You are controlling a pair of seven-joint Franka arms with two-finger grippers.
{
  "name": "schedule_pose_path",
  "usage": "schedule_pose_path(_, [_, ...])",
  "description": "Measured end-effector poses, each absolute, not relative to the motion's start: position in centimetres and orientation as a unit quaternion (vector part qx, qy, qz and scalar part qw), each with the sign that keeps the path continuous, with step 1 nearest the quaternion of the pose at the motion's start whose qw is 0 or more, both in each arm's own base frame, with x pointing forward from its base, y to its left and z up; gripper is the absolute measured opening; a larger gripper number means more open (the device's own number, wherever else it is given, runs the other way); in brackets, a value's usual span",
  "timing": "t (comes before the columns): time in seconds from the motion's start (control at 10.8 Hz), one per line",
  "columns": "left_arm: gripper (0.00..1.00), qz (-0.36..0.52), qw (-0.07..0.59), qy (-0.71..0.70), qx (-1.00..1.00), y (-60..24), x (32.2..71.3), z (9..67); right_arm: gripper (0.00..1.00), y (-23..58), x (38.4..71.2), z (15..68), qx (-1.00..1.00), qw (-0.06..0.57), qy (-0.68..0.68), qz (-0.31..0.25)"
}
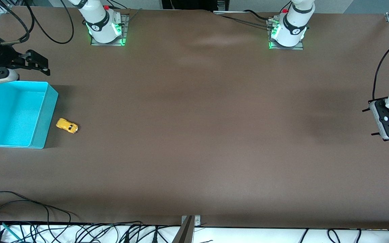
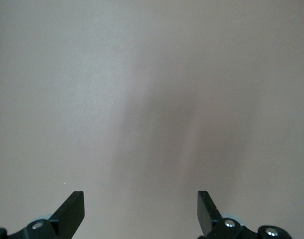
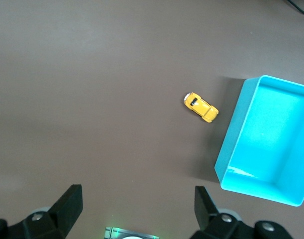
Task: Wind up and store yellow beetle car
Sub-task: 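Reach the right gripper toward the car while the left gripper returns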
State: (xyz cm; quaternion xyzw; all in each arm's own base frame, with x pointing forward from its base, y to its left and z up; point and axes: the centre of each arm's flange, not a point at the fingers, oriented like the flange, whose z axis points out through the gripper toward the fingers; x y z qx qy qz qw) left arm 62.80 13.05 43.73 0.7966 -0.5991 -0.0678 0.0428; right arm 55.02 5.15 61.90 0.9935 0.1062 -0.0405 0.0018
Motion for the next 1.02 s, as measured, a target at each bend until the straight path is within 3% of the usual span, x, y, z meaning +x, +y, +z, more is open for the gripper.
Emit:
schedule_pose_path(0.74, [1.0,-0.133,0.07,-0.41,0.9,-3.7,60.0,53.7,1.0,5.5,55.9,60.2,0.993,0.001,0.109,-0.054])
schedule_pose_path(1.02, [1.0,-0.134,0.041,-0.332,0.933,-10.6,57.5,56.6,1.0,5.2,57.4,57.0,0.991,0.0,0.113,-0.078])
